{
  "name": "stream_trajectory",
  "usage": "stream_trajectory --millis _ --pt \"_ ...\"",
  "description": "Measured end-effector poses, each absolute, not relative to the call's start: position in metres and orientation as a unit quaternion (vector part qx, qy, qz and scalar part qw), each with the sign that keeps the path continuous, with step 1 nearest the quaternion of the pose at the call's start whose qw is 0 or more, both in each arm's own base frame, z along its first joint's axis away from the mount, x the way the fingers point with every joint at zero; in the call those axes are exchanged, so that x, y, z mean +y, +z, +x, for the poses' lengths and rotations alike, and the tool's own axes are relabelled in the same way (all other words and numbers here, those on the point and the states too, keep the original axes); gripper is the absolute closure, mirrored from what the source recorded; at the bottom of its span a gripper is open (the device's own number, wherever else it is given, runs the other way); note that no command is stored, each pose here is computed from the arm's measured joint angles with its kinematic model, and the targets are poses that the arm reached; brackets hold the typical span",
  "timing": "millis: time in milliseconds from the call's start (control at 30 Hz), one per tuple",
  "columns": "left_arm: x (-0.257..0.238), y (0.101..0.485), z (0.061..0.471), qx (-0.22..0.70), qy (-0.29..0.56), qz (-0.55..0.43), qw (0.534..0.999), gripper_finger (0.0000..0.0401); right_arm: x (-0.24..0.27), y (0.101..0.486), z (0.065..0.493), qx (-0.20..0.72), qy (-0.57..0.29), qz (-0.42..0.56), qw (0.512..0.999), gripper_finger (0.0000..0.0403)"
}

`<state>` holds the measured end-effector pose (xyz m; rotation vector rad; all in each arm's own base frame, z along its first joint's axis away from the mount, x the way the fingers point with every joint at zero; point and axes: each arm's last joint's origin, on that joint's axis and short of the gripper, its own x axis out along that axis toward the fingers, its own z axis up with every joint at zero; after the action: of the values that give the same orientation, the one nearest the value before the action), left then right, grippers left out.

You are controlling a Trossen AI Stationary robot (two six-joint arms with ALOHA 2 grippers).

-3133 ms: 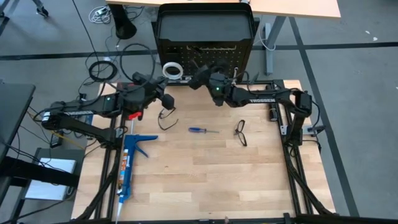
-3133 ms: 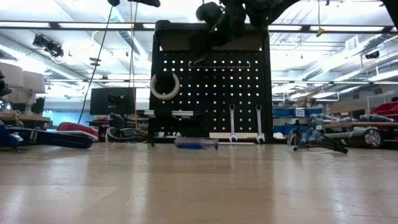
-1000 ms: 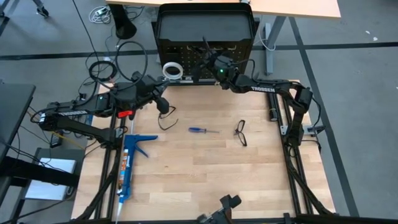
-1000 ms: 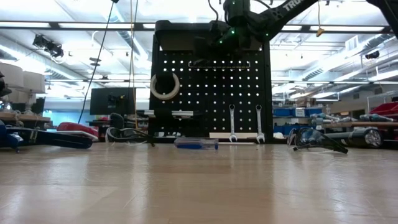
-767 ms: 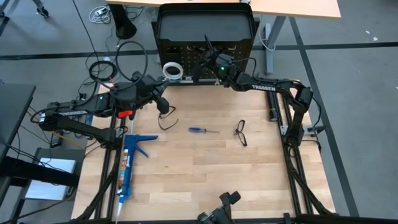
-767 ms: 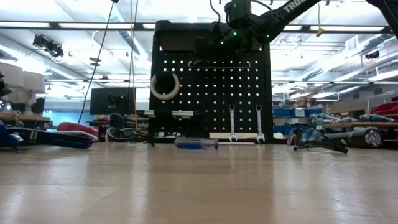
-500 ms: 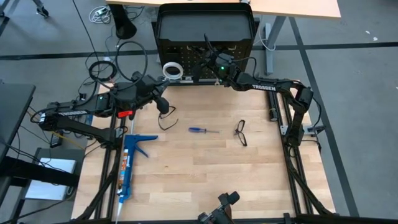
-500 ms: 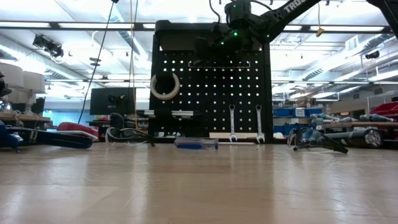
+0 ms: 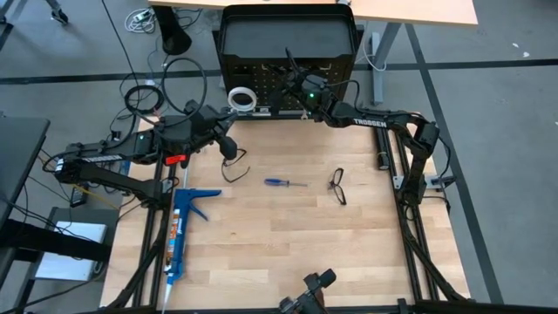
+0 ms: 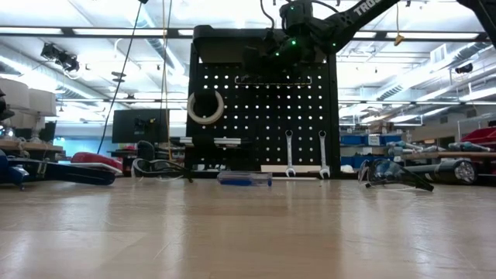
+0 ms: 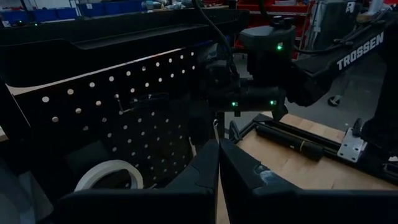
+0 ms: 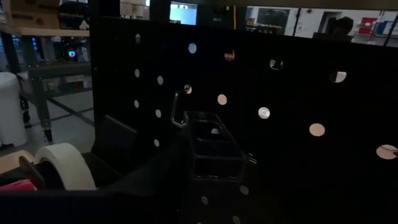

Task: Hang tools onto peg board
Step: Remove the black black utility knife blade dispenser from the black pegboard

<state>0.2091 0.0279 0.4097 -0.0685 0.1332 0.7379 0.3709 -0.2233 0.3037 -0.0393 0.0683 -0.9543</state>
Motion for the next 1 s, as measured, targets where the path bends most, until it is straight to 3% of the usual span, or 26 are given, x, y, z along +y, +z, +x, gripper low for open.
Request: stream_trajectory --millis 333,1000 --pt "0.028 0.41 0.209 0.065 0.36 -0.033 0.93 0.0383 -0.223 0.304 0.371 0.032 -0.453 -0.017 0.891 0.0284" --pt "0.028 0.41 0.209 0.065 0.372 -0.028 0.926 0.0383 -0.211 0.309 0.379 0.008 -0.443 -0.037 0.896 0.0277"
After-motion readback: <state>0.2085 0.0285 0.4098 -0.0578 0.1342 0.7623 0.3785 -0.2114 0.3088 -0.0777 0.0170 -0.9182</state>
